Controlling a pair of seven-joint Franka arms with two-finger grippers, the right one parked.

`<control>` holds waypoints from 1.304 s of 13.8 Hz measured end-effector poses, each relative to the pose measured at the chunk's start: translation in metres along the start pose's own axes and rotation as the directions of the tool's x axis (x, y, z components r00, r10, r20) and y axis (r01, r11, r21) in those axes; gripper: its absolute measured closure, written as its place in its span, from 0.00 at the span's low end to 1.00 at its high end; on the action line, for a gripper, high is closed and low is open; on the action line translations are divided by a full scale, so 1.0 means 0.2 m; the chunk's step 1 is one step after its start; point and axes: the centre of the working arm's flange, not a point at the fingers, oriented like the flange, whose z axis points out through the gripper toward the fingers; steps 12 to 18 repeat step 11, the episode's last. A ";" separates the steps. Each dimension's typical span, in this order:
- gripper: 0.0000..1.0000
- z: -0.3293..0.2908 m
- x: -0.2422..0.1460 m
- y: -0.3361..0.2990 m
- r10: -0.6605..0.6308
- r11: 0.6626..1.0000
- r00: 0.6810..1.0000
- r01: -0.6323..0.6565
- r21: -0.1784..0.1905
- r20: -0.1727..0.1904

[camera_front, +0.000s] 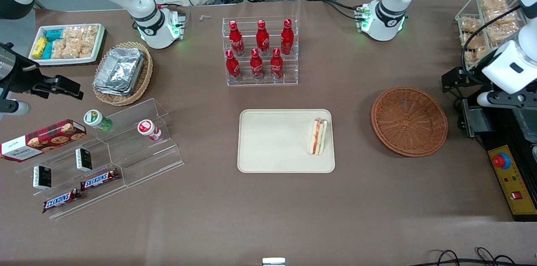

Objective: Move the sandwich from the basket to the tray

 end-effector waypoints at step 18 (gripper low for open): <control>0.00 -0.10 -0.04 0.13 -0.019 1.000 0.999 0.019 0.004 -0.028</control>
